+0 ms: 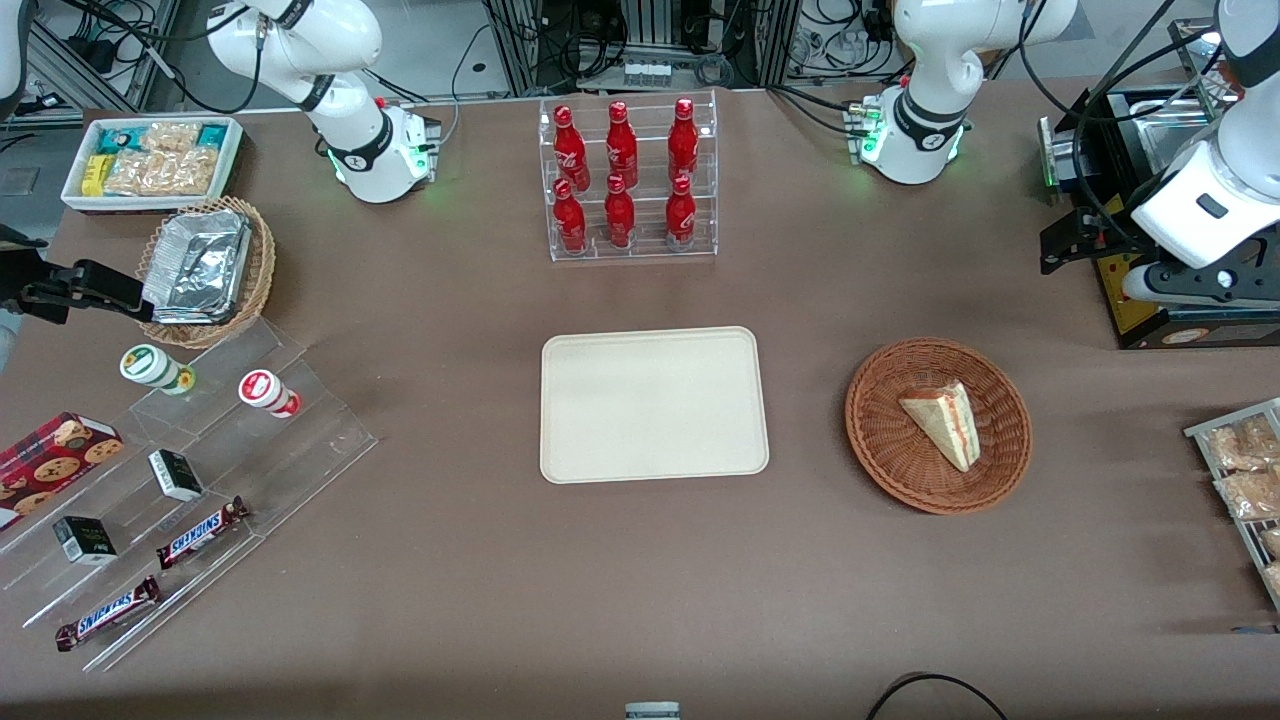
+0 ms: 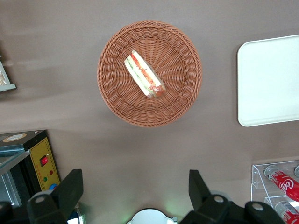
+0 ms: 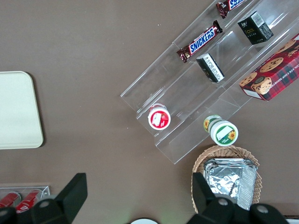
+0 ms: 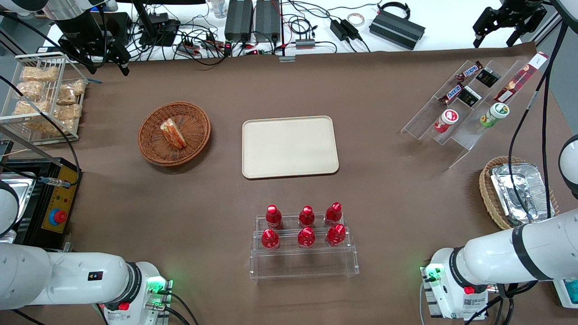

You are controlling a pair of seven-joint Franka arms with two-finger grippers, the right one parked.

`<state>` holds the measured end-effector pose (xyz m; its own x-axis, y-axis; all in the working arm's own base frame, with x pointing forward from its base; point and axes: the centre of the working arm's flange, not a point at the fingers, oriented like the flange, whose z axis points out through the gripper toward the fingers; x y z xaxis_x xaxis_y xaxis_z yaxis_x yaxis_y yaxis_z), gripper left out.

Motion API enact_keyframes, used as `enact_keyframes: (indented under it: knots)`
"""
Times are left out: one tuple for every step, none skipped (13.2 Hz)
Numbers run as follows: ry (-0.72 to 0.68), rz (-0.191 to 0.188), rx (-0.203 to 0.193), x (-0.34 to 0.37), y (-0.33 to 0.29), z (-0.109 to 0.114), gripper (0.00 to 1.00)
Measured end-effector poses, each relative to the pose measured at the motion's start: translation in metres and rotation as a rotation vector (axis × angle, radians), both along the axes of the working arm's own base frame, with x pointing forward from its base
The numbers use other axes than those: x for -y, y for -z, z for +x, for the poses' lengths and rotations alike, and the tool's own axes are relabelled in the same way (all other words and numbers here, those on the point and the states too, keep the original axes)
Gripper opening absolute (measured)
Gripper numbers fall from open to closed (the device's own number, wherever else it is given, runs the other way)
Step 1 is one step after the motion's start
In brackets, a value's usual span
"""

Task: Place sandwich from basket to tray
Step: 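Move the left gripper over the wrapped sandwich in the wicker basket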

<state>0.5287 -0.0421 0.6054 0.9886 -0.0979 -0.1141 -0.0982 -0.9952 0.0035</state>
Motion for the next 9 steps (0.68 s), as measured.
enact_keyframes:
  knots:
    - [-0.001, 0.000, 0.000, 0.000, 0.001, 0.000, 1.00]
    - [-0.004, 0.000, -0.001, 0.000, 0.001, 0.001, 1.00]
    - [-0.007, 0.001, -0.003, 0.000, 0.002, 0.001, 1.00]
    - [-0.007, 0.001, -0.007, 0.000, 0.004, 0.002, 1.00]
    - [-0.007, 0.002, -0.017, 0.000, 0.009, 0.003, 1.00]
    - [-0.007, 0.002, -0.029, 0.000, 0.016, 0.004, 1.00]
    - [-0.008, 0.003, -0.038, 0.000, 0.026, 0.007, 1.00]
    - [-0.008, 0.002, -0.037, 0.000, 0.038, 0.010, 1.00]
    - [-0.008, 0.002, -0.034, 0.000, 0.052, 0.014, 1.00]
